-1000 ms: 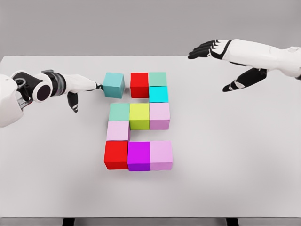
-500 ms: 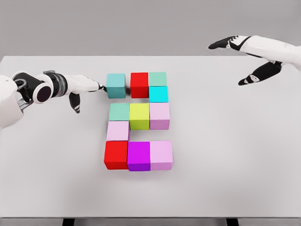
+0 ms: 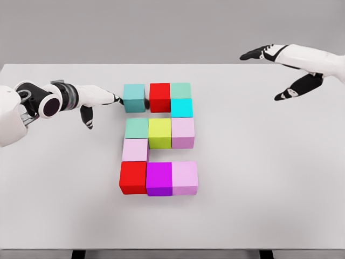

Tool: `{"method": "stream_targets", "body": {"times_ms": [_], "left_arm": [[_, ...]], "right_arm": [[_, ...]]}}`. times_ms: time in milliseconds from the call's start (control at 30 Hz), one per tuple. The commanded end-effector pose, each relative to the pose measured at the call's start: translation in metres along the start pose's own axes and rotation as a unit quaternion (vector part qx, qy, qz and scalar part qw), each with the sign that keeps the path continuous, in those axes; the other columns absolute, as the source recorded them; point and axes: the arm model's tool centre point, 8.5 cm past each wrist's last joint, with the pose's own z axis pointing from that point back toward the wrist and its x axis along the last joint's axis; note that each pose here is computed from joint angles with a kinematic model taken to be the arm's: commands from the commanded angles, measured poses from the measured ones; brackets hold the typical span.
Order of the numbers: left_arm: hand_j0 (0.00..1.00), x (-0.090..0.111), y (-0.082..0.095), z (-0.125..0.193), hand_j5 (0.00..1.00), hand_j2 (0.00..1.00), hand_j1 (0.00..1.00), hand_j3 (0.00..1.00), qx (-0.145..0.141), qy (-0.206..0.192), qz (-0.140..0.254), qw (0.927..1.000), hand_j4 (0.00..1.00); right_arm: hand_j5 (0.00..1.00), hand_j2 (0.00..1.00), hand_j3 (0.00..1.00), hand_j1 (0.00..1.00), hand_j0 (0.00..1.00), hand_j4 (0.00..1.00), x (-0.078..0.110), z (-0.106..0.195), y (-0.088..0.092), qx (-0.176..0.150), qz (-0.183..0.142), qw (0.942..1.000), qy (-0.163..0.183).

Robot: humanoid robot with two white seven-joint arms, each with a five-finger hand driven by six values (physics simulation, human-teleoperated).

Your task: Assemble the squares on the desktop into the number 2

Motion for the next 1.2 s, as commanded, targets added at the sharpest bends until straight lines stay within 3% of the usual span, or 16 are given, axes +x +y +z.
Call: {"method": "stream_targets", "body": {"times_ms": [0, 1167], "left_arm": [[1.00, -0.0001, 0.0006, 0.0001, 1.00, 1.00, 1.00, 1.00, 0.001, 0.000, 0.000, 1.0000, 1.00], [1.00, 0.0011, 0.0053, 0.0010, 1.00, 1.00, 1.00, 1.00, 0.007, 0.001, -0.004, 1.0000, 1.00]], "right_arm": [[1.00, 1.00, 1.00, 1.00, 1.00, 1.00, -0.0006, -0.0014, 0.0036, 0.004, -0.006, 1.0000, -0.001], [1.00, 1.00, 1.00, 1.00, 1.00, 1.00, -0.0010, 0.0004, 0.0032, 0.004, -0.005, 1.0000, 0.002]]}}
